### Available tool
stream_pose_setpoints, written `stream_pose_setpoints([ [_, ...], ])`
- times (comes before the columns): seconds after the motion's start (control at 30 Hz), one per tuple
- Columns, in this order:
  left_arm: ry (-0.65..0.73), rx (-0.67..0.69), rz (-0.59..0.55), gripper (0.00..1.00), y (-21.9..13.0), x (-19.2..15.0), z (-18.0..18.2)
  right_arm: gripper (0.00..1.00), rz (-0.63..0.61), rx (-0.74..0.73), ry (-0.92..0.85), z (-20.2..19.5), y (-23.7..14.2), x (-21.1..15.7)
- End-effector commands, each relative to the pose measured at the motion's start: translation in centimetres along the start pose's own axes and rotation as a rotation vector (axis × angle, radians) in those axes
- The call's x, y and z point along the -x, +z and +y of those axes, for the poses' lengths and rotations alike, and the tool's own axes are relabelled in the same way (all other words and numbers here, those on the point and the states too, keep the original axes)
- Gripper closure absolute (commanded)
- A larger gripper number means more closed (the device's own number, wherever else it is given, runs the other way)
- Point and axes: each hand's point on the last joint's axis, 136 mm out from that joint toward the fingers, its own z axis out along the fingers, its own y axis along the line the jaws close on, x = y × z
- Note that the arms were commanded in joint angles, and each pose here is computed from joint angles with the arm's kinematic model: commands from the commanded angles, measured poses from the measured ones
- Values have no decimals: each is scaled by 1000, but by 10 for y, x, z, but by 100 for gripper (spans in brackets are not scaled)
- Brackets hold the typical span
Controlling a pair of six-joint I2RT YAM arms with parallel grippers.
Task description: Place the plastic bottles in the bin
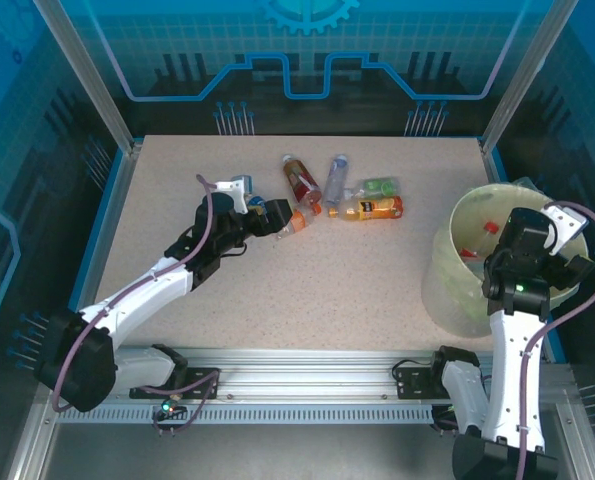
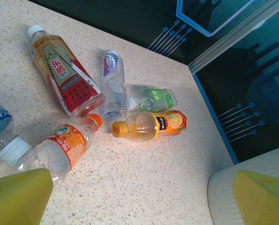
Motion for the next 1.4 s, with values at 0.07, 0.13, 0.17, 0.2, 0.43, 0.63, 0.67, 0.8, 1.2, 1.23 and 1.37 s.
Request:
stream_pose_setpoints([
  [0.07, -46, 46, -52, 1, 0, 9, 14, 4, 15, 14, 87, -5, -5, 5],
  [0.13, -91, 72, -62, 1, 1, 9, 22, 2, 32, 85, 114, 2, -11, 6],
  [0.17, -114, 82, -64, 1, 1, 8, 26, 2, 37, 117, 129, 4, -16, 8],
  [0.2, -141, 93, -65, 1, 2, 7, 30, 1, 42, 152, 146, 7, -21, 9],
  [0.43, -257, 136, -66, 1, 3, -7, 56, 0, 17, 478, 221, 39, -67, 27],
  [0.63, -326, 156, -51, 1, -1, -15, 72, 0, -13, 936, 215, 91, -133, 57],
  [0.67, -329, 156, -47, 1, -1, -15, 73, 0, -12, 1004, 214, 98, -145, 61],
  [0.8, -339, 174, -44, 1, -4, -15, 80, 0, 2, 1337, 208, 132, -202, 71],
  [1.2, -372, 224, -39, 1, -10, -17, 97, 0, 126, 1555, -126, 246, -284, 29],
  [1.23, -372, 223, -36, 1, -10, -17, 98, 0, 147, 1515, -130, 260, -282, 23],
  [1.37, -364, 229, -10, 1, -9, -19, 98, 0, 240, 1388, -145, 304, -272, -5],
])
